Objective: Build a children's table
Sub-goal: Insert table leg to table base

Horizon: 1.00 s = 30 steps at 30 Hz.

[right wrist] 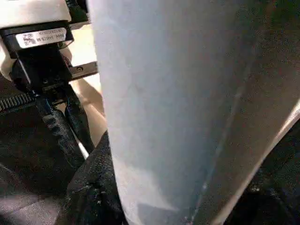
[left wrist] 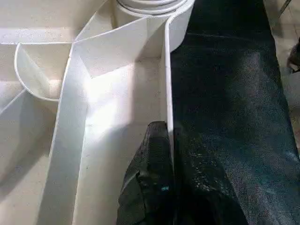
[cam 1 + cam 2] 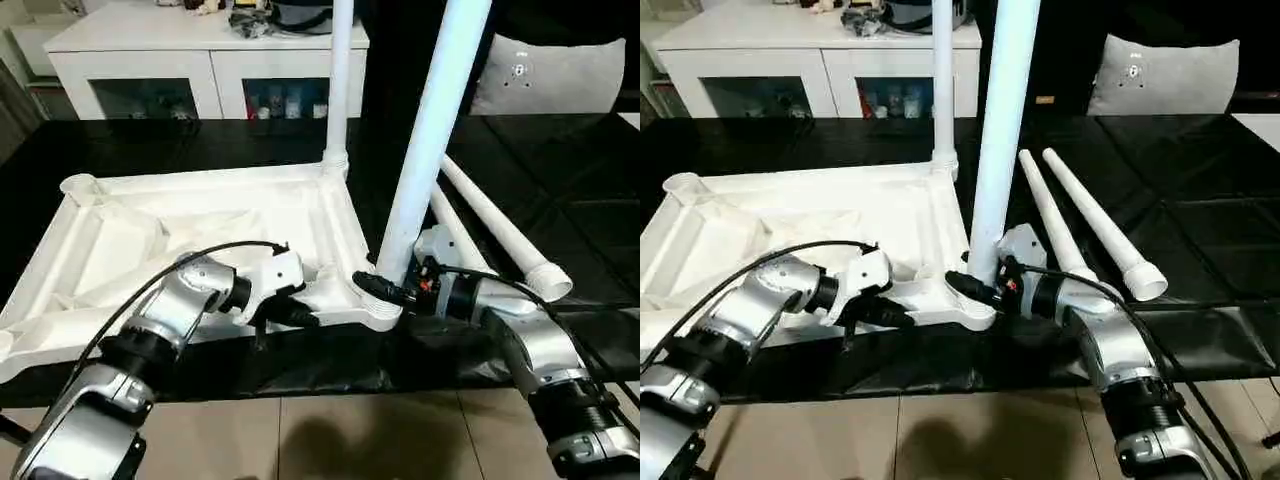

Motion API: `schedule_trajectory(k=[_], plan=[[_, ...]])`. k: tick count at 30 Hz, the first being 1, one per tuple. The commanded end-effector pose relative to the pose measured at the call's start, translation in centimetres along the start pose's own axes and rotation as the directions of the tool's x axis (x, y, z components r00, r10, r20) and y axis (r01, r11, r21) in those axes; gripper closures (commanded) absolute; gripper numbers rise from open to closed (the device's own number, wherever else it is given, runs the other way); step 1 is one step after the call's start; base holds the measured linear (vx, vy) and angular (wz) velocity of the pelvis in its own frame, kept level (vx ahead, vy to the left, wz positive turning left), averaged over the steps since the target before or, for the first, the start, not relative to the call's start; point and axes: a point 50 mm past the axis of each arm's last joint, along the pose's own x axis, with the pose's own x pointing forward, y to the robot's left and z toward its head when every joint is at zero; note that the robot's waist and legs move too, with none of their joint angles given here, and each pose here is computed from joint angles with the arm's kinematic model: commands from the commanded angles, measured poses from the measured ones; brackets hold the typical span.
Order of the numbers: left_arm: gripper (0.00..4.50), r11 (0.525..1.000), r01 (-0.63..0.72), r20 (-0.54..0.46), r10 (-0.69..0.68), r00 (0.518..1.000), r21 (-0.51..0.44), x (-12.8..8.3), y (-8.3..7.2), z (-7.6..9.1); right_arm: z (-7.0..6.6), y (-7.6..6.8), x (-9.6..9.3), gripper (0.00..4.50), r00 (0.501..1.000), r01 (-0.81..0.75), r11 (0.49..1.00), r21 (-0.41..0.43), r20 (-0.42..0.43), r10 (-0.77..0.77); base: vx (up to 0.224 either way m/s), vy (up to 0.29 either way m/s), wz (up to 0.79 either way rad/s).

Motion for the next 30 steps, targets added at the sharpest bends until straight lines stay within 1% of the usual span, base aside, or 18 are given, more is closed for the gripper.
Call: schedule_trajectory(k=[1,2,3,4,5,6,9,11,12,13,14,15,16,17,18,22,28,30], plan=[[4.50,0.999,-0.032,-0.007,0.033,0.999,0.039,-0.8,0.8,0.9,-4.4,1.0,-0.6,2.59,0.983,0.024,0.993,0.114,-0.184,-0.002,0.000,0.000,0.00],[4.50,0.999,-0.032,-0.007,0.033,0.999,0.039,-0.8,0.8,0.9,-4.4,1.0,-0.6,2.59,0.983,0.024,0.993,0.114,-0.184,-0.002,0.000,0.000,0.00],[4.50,1.000,-0.028,0.018,0.028,0.999,0.006,-0.9,0.6,0.8,-4.3,1.0,-0.4,2.59,0.985,0.069,0.990,0.120,-0.163,-0.049,0.000,0.000,0.00],[4.50,1.000,-0.028,0.018,0.028,0.999,0.006,-0.9,0.6,0.8,-4.3,1.0,-0.4,2.59,0.985,0.069,0.990,0.120,-0.163,-0.049,0.000,0.000,0.00],[4.50,0.999,-0.030,0.037,0.031,0.999,-0.020,-0.9,0.4,0.7,-4.4,0.9,-0.2,2.59,0.983,0.111,0.986,0.121,-0.158,-0.091,0.000,0.000,0.00],[4.50,0.997,-0.045,0.061,0.049,0.997,-0.066,-0.9,0.0,0.4,-4.5,0.9,0.1,2.59,0.973,0.189,0.974,0.121,-0.159,-0.169,0.000,0.000,0.00],[4.50,0.988,-0.076,0.084,0.088,0.993,-0.132,-0.5,-0.8,0.2,-4.5,0.6,0.7,2.59,0.945,0.307,0.940,0.145,-0.160,-0.284,0.000,0.000,0.00],[4.50,0.979,-0.116,0.096,0.133,0.986,-0.168,-0.1,-1.4,0.4,-4.3,0.3,1.3,2.59,0.922,0.377,0.912,0.159,-0.159,-0.353,0.000,0.000,0.00],[4.50,0.961,-0.192,0.098,0.215,0.972,-0.201,0.5,-1.7,1.1,-4.0,-0.2,2.2,2.59,0.892,0.447,0.879,0.166,-0.158,-0.424,0.000,0.000,0.00],[4.50,0.961,-0.192,0.098,0.215,0.972,-0.201,0.5,-1.7,1.1,-4.0,-0.2,2.2,2.59,0.892,0.447,0.879,0.166,-0.158,-0.424,0.000,0.000,0.00],[4.50,0.941,-0.246,0.112,0.277,0.954,-0.232,1.4,-2.0,2.1,-3.7,-0.6,3.0,2.59,0.865,0.499,0.848,0.177,-0.165,-0.474,0.000,0.000,0.00],[4.50,0.932,-0.265,0.128,0.303,0.944,-0.248,1.9,-2.2,2.7,-3.6,-0.8,3.4,2.59,0.849,0.526,0.831,0.184,-0.174,-0.499,0.000,0.000,0.00],[4.50,0.926,-0.281,0.137,0.322,0.937,-0.252,2.5,-2.4,3.4,-3.5,-0.9,3.8,2.59,0.837,0.545,0.818,0.186,-0.183,-0.516,0.000,0.000,0.00],[4.50,0.917,-0.306,0.149,0.350,0.925,-0.254,3.5,-2.8,4.6,-3.3,-1.2,4.4,2.59,0.816,0.575,0.796,0.188,-0.197,-0.543,0.000,0.000,0.00],[4.50,0.918,-0.327,0.143,0.363,0.921,-0.224,4.6,-3.1,5.6,-3.0,-1.4,4.9,2.59,0.796,0.603,0.776,0.187,-0.204,-0.570,0.000,0.000,0.00],[4.50,0.913,-0.335,0.150,0.374,0.915,-0.233,5.5,-3.5,6.4,-3.1,-1.0,5.6,2.59,0.798,0.599,0.777,0.193,-0.220,-0.561,0.000,0.000,0.00],[4.50,0.897,-0.379,0.104,0.409,0.907,-0.226,4.5,-3.5,5.7,-3.6,-0.8,5.9,2.59,0.792,0.607,0.761,0.227,-0.246,-0.559,0.000,0.000,0.00],[4.50,0.891,-0.391,0.097,0.421,0.902,-0.231,4.4,-3.5,5.7,-3.7,-0.7,6.2,2.59,0.806,0.589,0.768,0.252,-0.249,-0.537,0.000,0.000,0.00]])
